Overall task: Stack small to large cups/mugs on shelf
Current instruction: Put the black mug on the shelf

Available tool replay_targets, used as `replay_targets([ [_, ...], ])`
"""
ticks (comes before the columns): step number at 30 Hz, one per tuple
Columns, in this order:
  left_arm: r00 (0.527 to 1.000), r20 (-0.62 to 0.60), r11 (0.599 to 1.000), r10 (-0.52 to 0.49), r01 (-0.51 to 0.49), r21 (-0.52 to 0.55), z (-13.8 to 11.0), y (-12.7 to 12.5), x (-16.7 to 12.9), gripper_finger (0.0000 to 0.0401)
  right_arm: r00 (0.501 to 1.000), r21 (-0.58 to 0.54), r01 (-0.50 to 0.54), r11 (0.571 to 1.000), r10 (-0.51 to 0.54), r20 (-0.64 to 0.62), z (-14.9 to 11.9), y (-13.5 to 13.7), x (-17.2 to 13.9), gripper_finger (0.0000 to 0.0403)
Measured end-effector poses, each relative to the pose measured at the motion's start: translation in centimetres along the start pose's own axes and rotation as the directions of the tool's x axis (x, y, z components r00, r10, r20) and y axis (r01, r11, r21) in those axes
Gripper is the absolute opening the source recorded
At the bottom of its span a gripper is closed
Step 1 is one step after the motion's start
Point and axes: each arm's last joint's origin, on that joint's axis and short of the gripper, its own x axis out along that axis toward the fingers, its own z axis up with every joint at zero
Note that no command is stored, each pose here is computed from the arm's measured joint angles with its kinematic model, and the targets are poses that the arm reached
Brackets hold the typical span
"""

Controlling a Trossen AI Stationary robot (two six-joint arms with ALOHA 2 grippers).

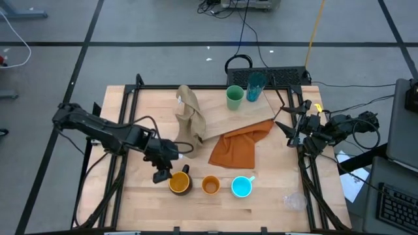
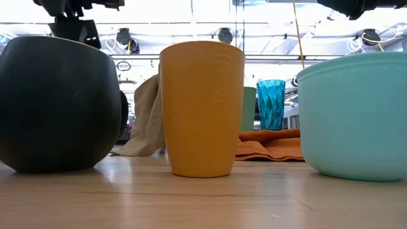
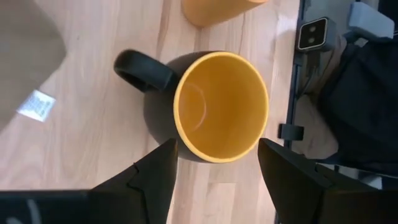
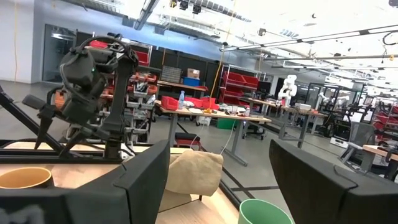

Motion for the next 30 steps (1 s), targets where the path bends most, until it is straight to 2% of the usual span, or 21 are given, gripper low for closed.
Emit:
replay_targets([
  [13, 1.0, 0.007, 0.985, -0.001, 0.003, -0.175, 0.4, 0.0, 0.7, 0.0223, 1.0, -0.038, -0.002, 0.999, 0.002, -0.006, -0.1, 0.0, 0.0, 0.0265],
  [21, 1.0, -0.01, 0.942, -0.017, 0.012, -0.335, 0.4, -0.1, 1.0, 0.0223, 1.0, -0.066, -0.002, 0.998, 0.001, -0.007, -0.1, 0.0, 0.0, 0.0265],
  [30, 0.997, 0.011, 0.89, 0.08, -0.066, -0.451, 0.0, -0.3, 1.4, 0.0223, 1.0, -0.084, -0.01, 0.996, 0.008, -0.027, -0.3, 0.1, 0.0, 0.0265],
])
